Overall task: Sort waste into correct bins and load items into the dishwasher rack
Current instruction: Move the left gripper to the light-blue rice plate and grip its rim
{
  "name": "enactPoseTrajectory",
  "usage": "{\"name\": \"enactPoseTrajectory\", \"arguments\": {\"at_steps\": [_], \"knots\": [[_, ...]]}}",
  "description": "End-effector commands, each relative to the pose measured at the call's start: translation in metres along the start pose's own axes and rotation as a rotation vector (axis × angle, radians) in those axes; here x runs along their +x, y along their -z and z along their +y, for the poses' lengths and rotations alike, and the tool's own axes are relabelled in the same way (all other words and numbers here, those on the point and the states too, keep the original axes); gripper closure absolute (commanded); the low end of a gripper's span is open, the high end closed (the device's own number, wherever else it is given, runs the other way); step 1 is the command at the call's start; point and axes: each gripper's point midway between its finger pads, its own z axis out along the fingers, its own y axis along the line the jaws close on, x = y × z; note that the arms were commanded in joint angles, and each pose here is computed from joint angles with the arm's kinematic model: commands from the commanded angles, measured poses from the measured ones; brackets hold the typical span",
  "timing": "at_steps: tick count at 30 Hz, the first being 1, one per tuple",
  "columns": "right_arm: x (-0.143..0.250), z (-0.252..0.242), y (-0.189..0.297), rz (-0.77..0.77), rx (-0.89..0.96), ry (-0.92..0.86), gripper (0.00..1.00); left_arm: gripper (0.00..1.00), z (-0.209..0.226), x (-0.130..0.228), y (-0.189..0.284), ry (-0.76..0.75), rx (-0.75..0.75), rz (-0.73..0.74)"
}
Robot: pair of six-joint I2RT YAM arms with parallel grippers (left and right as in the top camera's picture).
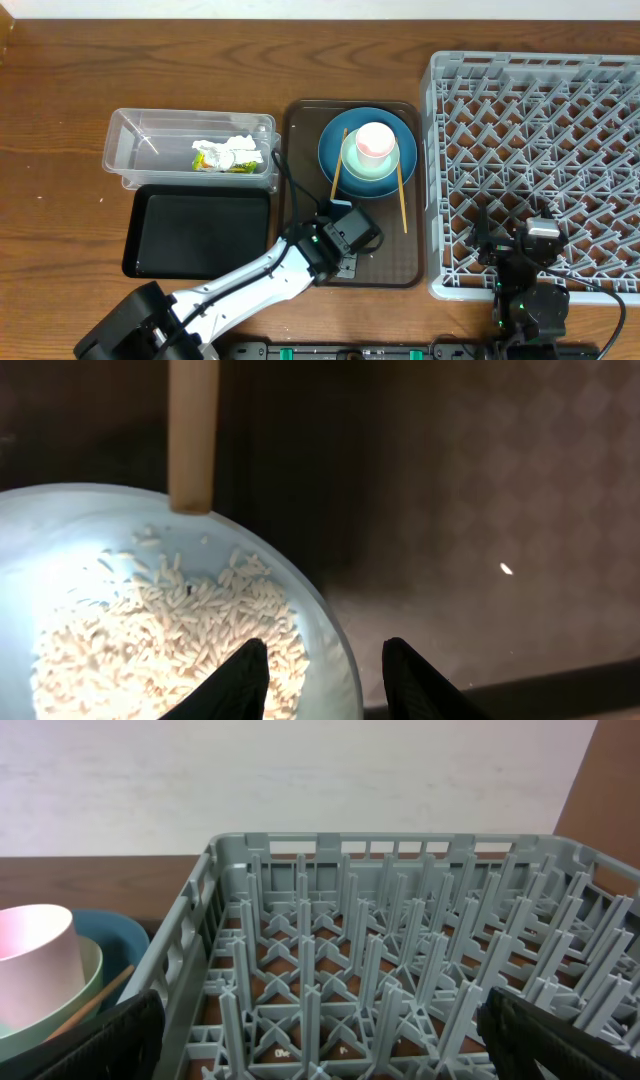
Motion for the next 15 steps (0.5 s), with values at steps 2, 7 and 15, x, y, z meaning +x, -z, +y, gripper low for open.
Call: {"name": "enactPoseTrajectory", "arguments": {"at_steps": [2,7,15], "knots": [[0.0023,0.0028,-0.0001,0.005,-0.011,-0.008,0.01,0.60,0.0141,-0.0009,-0.0067,0.008,-0.062,-0.036],[0.0023,0.0028,-0.0001,0.005,-0.011,-0.008,0.01,0.59,0.0185,-0.0055,-0.0061,0.008,-0.088,-0.063],[0.0024,0.0028,-0.0001,0.006,-0.011,-0.008,0.01,0.59,0.0182,-0.0049,-0.0062,0.008,-0.087,-0.060]]}}
